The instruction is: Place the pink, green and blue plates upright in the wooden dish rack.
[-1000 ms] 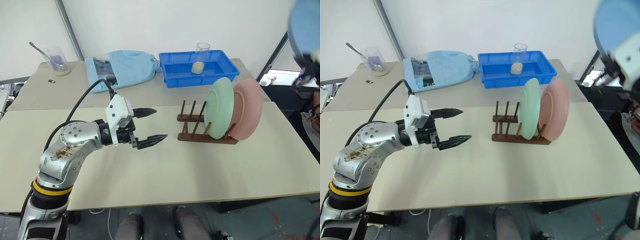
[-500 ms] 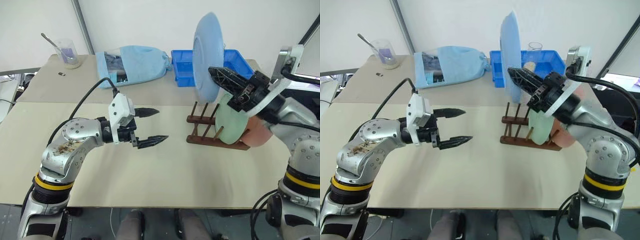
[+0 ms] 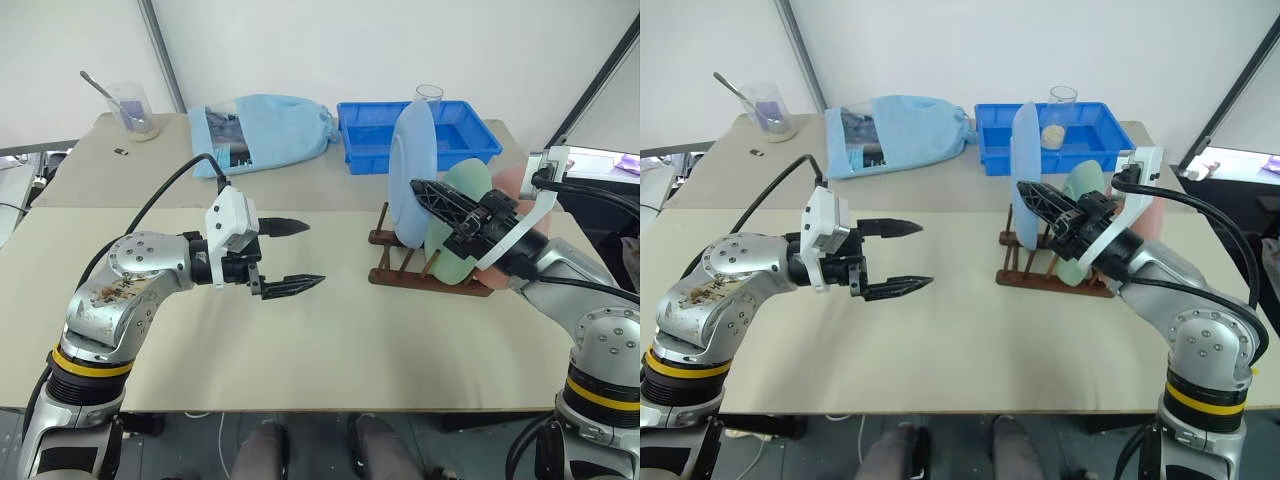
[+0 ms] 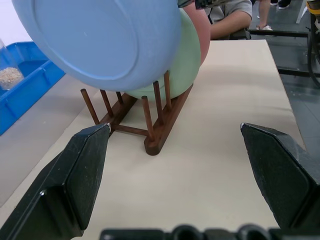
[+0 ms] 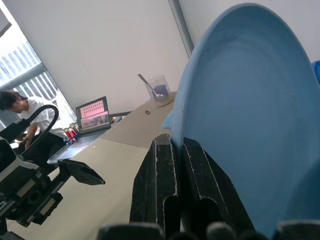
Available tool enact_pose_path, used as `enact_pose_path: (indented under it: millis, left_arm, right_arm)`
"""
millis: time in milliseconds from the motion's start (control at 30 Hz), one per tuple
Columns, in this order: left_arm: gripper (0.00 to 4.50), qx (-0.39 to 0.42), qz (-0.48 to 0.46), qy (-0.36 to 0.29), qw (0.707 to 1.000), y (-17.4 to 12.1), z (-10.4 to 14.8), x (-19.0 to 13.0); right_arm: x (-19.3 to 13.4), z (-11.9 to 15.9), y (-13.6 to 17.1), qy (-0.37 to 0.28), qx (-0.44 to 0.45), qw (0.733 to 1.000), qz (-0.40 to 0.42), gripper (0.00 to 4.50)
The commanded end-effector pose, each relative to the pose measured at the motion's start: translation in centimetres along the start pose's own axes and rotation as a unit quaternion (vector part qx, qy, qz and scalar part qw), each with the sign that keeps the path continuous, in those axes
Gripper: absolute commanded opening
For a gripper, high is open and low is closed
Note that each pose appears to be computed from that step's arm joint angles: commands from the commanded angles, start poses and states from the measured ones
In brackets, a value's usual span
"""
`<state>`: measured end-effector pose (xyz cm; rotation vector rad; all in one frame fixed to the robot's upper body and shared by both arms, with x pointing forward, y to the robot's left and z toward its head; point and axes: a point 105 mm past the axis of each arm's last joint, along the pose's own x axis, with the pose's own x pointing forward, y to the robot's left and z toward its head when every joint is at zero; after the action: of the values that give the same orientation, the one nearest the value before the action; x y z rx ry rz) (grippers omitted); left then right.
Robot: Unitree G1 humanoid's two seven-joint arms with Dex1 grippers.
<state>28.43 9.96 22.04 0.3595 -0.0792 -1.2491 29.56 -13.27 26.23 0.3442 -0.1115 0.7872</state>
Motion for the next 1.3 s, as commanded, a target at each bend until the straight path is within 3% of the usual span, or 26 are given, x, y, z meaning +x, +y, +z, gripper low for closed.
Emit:
enact_pose_path:
  millis: [33, 767, 800, 1133, 1167, 1300]
  left_arm:
    - [4.5, 0.038, 0.012, -0.006, 0.999, 0.6, 0.8, 0.0]
    - [4.5, 0.048, 0.008, -0.015, 0.999, 0.4, 0.4, 0.6]
    - [4.5, 0.049, 0.008, -0.015, 0.999, 0.4, 0.4, 0.5]
    - [4.5, 0.051, 0.015, -0.012, 0.998, 0.5, 0.2, 0.4]
    - [4.5, 0.052, 0.016, -0.011, 0.998, 0.5, 0.2, 0.3]
    - [4.5, 0.048, 0.026, 0.013, 0.998, 0.8, -0.2, -0.3]
  right_arm:
    - [-0.2, 0.8, 0.9, -0.015, -0.008, 1.0, 0.011, 0.01]
    - [0.8, 0.4, -1.4, -0.007, 0.045, 0.997, -0.069, 0.01]
    - [0.8, 0.4, -1.4, -0.006, 0.042, 0.997, -0.071, 0.75]
    - [0.3, 4.1, -1.2, -0.011, -0.092, 0.993, -0.068, 4.19]
    - [0.1, 4.6, -1.0, -0.005, -0.112, 0.992, -0.06, 4.46]
    - [-1.9, 5.3, 0.2, 0.075, -0.226, 0.971, -0.004, 4.46]
